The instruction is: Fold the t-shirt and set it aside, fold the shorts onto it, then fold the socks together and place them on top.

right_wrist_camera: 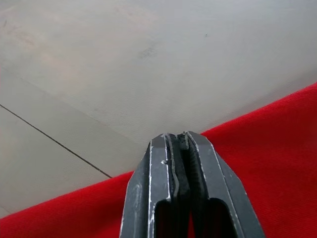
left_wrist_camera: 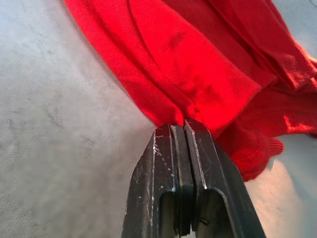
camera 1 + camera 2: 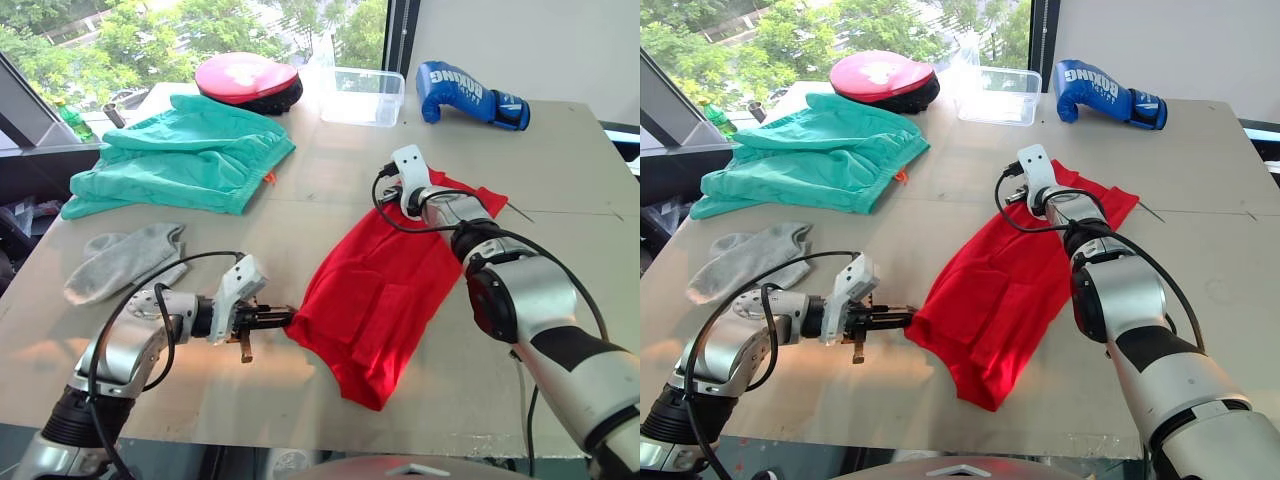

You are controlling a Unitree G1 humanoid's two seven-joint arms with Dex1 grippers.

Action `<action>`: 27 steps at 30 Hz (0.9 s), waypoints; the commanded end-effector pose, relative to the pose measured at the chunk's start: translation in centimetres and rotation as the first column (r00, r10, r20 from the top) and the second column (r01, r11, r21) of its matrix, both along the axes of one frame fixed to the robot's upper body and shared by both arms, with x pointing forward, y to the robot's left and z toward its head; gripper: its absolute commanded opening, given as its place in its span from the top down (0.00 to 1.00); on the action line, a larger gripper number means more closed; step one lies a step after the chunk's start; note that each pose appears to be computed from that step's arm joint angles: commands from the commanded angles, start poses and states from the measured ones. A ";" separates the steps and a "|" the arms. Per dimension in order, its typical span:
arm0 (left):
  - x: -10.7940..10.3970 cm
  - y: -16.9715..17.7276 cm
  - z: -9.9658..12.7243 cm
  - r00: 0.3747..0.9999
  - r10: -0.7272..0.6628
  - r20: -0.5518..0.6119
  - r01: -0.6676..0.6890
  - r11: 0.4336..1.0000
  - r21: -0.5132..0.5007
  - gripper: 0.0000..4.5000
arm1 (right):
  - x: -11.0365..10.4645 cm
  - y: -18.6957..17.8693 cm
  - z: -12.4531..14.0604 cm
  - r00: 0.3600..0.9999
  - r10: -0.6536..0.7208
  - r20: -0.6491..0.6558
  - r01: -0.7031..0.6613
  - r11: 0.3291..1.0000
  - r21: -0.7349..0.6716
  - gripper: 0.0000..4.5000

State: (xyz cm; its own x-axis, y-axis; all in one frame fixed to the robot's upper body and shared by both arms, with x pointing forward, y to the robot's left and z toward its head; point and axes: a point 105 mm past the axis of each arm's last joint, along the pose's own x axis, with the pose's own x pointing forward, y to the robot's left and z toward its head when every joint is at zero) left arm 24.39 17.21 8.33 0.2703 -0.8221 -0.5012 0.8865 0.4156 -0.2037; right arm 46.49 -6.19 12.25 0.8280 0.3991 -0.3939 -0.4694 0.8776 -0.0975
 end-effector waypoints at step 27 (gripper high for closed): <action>-7.1 -3.3 -1.5 0.918 -0.293 -0.269 0.274 0.956 -0.107 1.00 | -4.0 8.2 3.1 0.817 0.570 0.087 -0.574 0.818 0.042 0.98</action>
